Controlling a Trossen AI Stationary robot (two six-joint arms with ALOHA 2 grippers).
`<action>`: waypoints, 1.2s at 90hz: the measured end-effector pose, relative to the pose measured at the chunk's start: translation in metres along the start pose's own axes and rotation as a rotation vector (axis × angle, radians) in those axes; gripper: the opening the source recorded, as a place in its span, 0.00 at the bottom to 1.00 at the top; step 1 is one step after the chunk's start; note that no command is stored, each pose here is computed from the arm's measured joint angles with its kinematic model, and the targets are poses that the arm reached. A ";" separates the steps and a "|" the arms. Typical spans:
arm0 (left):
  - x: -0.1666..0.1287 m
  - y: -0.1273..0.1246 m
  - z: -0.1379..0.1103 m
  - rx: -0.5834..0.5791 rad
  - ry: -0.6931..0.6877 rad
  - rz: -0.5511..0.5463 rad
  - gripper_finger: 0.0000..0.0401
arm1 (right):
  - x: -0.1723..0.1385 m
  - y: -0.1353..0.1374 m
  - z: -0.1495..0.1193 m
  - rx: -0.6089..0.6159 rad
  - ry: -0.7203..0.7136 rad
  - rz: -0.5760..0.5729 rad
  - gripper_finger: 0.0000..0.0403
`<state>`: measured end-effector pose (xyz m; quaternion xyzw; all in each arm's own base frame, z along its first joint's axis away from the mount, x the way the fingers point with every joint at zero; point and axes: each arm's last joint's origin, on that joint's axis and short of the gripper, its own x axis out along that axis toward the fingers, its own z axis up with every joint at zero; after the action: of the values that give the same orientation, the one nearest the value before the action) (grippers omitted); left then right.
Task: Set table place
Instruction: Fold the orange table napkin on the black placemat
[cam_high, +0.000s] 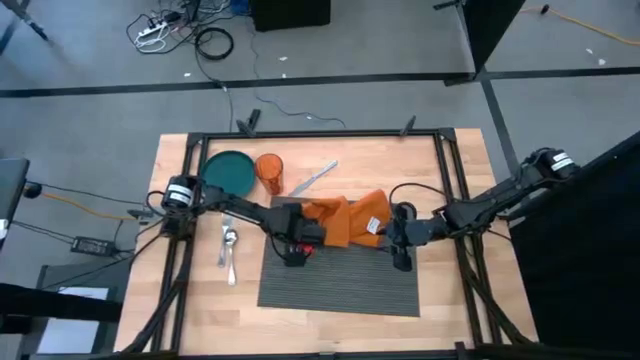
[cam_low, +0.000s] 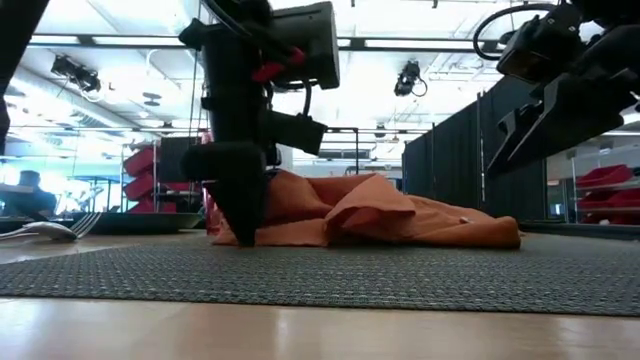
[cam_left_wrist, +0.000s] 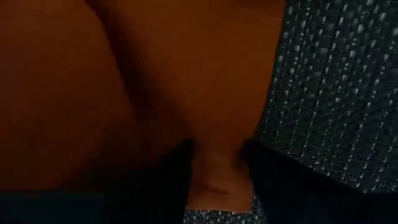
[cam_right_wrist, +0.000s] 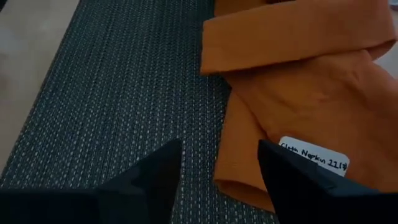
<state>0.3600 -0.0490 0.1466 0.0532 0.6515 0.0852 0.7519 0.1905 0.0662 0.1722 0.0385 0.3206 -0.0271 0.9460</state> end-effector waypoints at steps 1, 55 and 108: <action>0.000 0.000 0.000 0.000 0.000 0.000 0.26 | 0.000 0.000 0.000 0.000 0.000 0.000 0.47; -0.095 -0.032 0.022 -0.026 -0.007 0.010 0.00 | -0.008 -0.007 0.000 -0.197 -0.004 -0.118 0.47; -0.100 -0.043 0.021 -0.028 -0.044 0.026 0.00 | 0.051 -0.023 -0.025 -0.478 0.213 -0.357 0.54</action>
<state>0.3695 -0.1099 0.2380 0.0528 0.6329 0.1030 0.7655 0.2141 0.0446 0.1198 -0.2390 0.4169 -0.1122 0.8697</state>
